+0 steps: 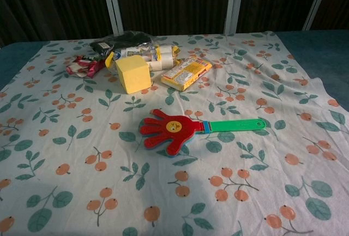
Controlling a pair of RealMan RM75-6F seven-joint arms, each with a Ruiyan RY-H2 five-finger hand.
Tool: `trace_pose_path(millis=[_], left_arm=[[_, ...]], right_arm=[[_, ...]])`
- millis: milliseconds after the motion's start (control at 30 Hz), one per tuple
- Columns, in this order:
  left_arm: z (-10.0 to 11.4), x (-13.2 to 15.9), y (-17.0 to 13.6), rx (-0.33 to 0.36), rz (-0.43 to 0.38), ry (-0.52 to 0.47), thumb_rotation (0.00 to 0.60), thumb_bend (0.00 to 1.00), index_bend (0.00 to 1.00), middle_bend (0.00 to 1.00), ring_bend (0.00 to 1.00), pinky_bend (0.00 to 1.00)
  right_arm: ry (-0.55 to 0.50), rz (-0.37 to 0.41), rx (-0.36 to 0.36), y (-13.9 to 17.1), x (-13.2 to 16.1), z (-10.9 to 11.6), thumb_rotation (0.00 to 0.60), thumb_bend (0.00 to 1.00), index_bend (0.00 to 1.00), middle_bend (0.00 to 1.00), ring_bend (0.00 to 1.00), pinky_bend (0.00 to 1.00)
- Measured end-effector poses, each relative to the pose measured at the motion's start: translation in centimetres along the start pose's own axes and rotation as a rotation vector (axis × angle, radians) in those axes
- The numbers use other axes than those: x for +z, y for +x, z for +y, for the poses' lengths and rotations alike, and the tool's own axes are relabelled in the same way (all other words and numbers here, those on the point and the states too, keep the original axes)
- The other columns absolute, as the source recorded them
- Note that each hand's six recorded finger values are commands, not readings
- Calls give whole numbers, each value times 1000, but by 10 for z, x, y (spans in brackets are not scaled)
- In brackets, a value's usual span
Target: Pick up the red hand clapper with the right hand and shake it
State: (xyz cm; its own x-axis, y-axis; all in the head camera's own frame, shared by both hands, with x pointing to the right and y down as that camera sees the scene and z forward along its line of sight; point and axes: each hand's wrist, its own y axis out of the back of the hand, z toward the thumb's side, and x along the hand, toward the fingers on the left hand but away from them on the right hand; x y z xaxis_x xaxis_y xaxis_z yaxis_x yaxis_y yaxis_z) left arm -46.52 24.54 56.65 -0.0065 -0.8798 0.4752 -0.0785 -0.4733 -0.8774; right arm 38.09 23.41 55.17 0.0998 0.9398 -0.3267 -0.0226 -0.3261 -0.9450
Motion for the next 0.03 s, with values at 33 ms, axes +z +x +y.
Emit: trace_pose_path(millis=[33], left_arm=[[0,0,0,0,0,0,600,469,0,30,0,94]], right_arm=[[-5,-7,12,2,-4,0,600,276,0,0,0,0]])
